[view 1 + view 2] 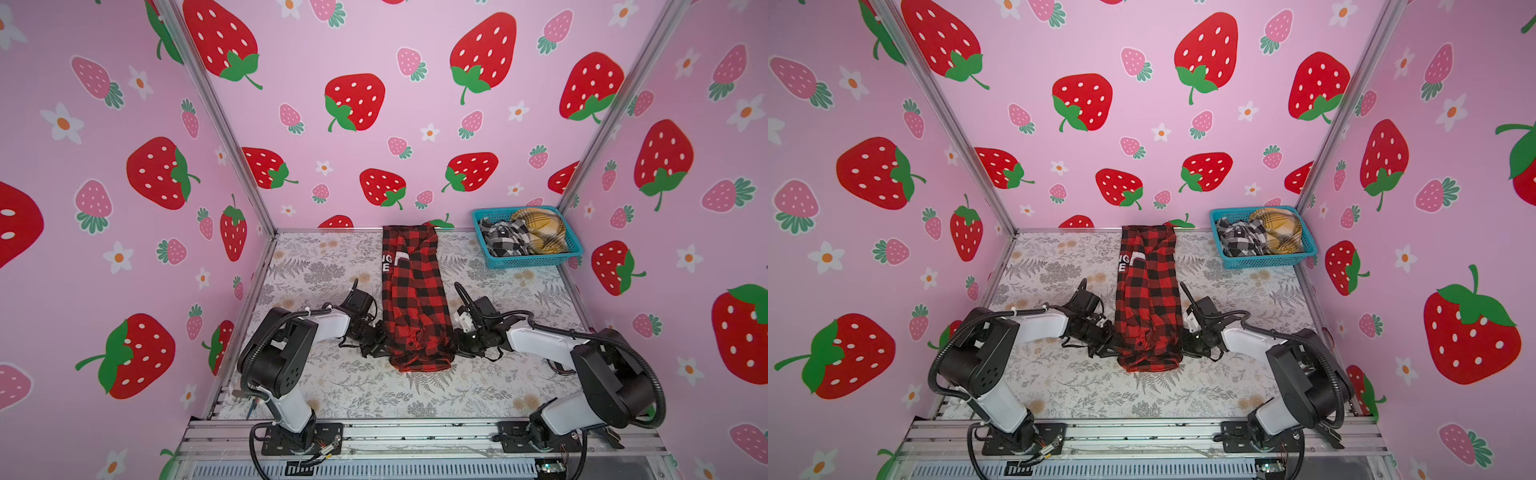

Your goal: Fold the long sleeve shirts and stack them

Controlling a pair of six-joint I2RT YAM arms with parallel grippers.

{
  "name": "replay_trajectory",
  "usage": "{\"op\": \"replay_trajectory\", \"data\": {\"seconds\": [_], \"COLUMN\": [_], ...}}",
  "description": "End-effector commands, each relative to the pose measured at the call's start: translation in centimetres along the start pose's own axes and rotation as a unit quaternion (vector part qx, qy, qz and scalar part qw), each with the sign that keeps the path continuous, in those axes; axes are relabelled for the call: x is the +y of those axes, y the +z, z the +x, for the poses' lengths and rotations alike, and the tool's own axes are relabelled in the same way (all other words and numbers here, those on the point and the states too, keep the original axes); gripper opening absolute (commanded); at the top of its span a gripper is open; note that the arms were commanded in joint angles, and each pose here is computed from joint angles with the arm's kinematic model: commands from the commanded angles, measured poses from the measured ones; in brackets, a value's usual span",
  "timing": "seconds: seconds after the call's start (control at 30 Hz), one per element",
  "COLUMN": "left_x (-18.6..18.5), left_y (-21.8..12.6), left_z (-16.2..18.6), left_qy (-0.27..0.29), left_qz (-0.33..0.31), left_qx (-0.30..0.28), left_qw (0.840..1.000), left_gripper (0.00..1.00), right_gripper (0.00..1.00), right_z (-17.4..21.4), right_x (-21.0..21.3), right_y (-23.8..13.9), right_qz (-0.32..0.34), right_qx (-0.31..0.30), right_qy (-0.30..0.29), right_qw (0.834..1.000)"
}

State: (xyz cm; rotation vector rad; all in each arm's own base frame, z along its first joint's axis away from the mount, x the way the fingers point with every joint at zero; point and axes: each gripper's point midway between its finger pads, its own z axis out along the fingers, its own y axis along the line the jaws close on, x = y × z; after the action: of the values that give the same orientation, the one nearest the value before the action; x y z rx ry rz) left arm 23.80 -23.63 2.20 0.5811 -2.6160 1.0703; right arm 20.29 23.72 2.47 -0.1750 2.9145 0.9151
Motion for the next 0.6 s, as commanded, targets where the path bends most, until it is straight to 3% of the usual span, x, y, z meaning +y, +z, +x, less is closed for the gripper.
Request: {"op": "replay_trajectory", "data": {"seconds": [0.0,0.37,0.57], "left_x": [2.3,1.9,0.9], "left_y": [0.9,1.0,0.5], "left_z": [-0.8,-0.9,-0.8], "left_qy": [-0.02,-0.017,-0.006], "left_qz": [-0.05,-0.046,-0.042], "left_qx": [-0.021,-0.018,-0.017], "left_qw": [0.998,0.999,0.999], "left_gripper": [0.29,0.12,0.07], "right_gripper": [0.2,0.09,0.03], "right_z": [0.3,-0.1,-0.2], "right_x": [-0.1,0.7,1.0], "right_y": [0.3,0.5,0.5], "right_qz": [-0.005,-0.025,-0.028], "right_qx": [0.005,0.0,-0.006], "right_qy": [0.005,0.003,-0.003], "right_qw": [1.0,1.0,1.0]}}
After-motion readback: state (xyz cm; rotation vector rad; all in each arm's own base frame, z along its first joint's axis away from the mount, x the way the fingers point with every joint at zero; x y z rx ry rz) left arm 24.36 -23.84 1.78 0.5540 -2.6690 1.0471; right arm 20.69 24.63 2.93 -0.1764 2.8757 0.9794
